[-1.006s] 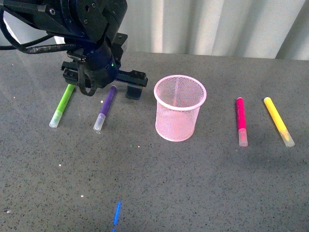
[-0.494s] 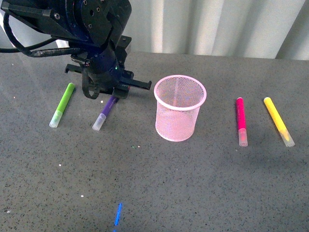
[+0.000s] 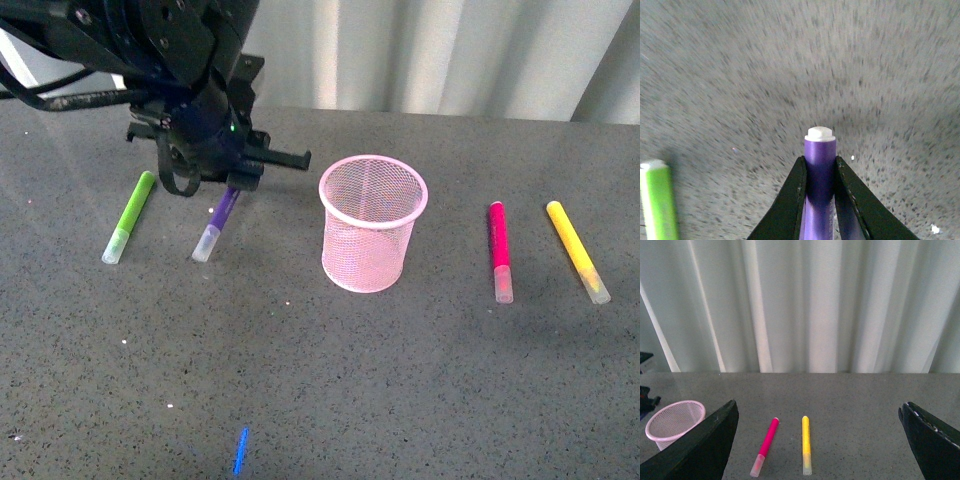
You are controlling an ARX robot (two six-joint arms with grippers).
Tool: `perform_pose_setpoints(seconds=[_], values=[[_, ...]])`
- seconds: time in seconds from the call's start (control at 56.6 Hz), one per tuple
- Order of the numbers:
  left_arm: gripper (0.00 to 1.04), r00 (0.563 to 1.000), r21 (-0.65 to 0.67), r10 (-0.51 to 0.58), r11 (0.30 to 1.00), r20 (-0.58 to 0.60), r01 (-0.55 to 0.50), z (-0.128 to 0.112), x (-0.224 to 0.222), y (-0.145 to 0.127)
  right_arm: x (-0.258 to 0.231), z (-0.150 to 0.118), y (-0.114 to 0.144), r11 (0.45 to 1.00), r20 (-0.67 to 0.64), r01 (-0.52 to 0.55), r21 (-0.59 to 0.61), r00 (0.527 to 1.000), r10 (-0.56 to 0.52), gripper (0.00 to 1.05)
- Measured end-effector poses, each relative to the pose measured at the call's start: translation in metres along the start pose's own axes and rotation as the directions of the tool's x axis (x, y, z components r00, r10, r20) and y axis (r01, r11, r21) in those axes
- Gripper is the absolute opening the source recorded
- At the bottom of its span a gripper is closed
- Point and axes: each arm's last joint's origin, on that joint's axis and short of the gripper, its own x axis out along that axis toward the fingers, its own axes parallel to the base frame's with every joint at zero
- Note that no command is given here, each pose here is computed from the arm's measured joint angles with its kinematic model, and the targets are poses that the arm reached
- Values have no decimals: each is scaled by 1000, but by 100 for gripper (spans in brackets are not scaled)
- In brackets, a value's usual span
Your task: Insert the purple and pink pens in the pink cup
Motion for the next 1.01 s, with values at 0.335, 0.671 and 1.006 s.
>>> perform_pose_setpoints(seconds=[0.335,0.671,1.006], values=[[13,792,-181,-4,973,611,144,63,-136,31,0,0,0,1000,0,0,0,1000,0,98],[13,561,-166,-113,891,820,422,28,-179,-19,0,0,0,1000,0,0,0,1000,0,98],[12,538,-159,-165,849,826,504,-9,-143,-72,0,0,0,1000,0,0,0,1000,0,98]])
